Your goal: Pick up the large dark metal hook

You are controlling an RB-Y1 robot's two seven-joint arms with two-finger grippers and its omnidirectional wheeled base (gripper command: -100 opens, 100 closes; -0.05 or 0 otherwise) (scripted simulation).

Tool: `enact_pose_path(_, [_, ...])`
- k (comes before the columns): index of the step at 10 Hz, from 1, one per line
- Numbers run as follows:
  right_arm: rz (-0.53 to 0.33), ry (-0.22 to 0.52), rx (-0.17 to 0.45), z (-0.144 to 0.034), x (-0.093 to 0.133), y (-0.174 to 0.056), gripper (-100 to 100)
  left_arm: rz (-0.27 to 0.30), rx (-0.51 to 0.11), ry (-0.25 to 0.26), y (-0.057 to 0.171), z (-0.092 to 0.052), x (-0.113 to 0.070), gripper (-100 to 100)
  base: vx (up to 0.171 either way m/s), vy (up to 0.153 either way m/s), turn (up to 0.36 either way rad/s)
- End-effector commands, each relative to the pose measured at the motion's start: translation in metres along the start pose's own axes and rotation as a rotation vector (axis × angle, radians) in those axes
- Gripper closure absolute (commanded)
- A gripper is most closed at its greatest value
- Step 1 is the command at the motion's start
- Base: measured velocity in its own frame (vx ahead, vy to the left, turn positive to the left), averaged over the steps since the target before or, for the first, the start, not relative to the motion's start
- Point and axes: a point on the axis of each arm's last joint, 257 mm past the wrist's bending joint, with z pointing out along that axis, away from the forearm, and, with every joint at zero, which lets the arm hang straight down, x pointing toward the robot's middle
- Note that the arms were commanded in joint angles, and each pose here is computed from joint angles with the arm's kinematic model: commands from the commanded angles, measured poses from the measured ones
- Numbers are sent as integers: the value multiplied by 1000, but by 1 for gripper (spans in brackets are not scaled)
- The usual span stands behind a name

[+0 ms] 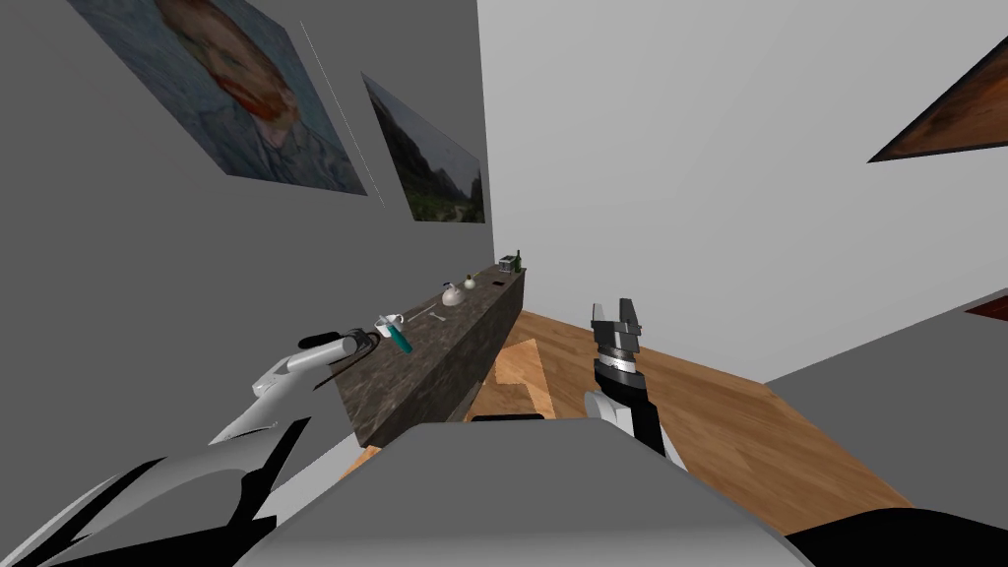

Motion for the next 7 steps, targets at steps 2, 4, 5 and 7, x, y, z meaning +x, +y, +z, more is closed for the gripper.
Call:
enact_pose_path(2, [0,0,0,0,0,0,0,13,44,-4,-28,2,3,-100,-23,-9,35])
enact_pose_path(4, [0,0,0,0,0,0,0,15,77,-28,-51,4,-3,-100,-65,-28,61])
enact_pose_path(5, [0,0,0,0,0,0,0,13,38,-67,-35,9,-17,-100,-59,-23,18])
enact_pose_path(7, [0,0,0,0,0,0,0,14,47,-53,-39,8,-11,100,-11,-4,0])
